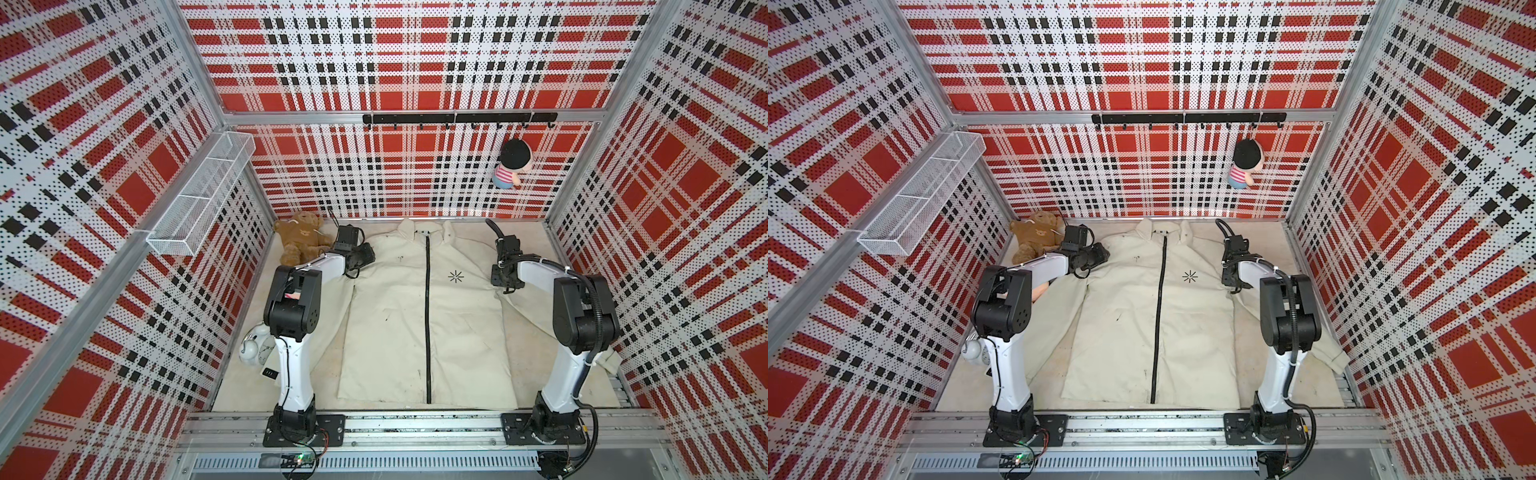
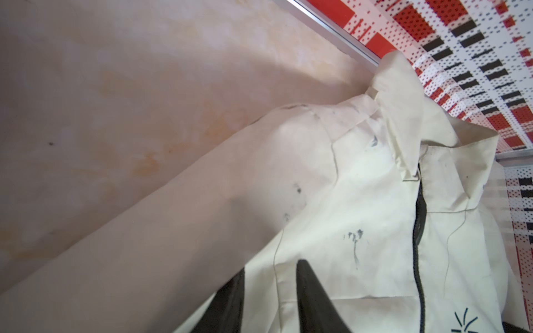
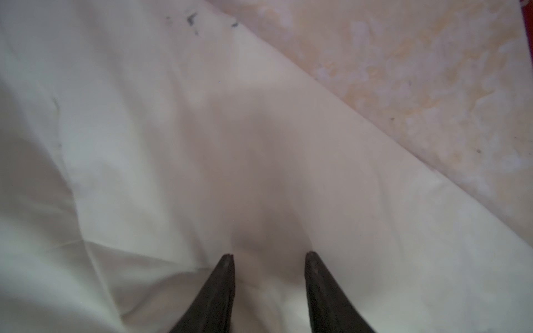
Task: Unzip the jacket
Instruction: Flatten out the jacket at the center of the board.
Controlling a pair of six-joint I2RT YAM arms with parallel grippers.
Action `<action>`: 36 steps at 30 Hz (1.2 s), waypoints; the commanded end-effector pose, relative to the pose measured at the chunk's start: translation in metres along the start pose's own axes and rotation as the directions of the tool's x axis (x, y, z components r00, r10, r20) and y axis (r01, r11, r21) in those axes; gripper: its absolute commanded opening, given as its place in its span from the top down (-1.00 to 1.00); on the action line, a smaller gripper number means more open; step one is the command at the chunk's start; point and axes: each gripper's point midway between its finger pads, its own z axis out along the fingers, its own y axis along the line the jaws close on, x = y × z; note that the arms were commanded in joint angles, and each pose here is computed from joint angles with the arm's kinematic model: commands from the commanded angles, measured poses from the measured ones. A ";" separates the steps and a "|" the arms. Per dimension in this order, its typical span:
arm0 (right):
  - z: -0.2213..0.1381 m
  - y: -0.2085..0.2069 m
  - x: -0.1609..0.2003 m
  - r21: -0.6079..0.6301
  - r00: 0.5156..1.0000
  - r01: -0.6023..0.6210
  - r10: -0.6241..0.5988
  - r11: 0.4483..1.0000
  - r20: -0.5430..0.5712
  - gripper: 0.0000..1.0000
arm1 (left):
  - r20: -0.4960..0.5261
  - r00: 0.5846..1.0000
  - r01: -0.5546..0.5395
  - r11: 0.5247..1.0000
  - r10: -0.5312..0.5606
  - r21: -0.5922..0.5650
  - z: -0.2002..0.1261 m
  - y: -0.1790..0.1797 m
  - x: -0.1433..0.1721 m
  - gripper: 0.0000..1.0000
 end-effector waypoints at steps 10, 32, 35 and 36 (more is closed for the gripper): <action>-0.057 -0.012 -0.041 -0.104 0.992 0.027 -0.014 0.994 0.127 0.08 | 0.115 0.990 -0.061 0.989 0.077 -0.136 -0.028 0.004 -0.042 -0.06; -0.134 0.096 -0.003 -0.366 0.968 0.190 -0.112 0.911 0.224 -0.06 | 0.153 0.985 0.129 0.916 -0.075 -0.380 -0.122 0.087 0.001 0.11; -0.134 0.094 0.002 -0.373 0.970 0.183 -0.104 0.910 0.220 -0.06 | 0.150 0.984 0.143 0.922 -0.094 -0.359 -0.120 0.091 0.004 0.16; -0.134 0.093 0.005 -0.376 0.971 0.181 -0.103 0.909 0.217 -0.05 | 0.154 0.984 0.140 0.926 -0.090 -0.351 -0.120 0.089 0.002 0.16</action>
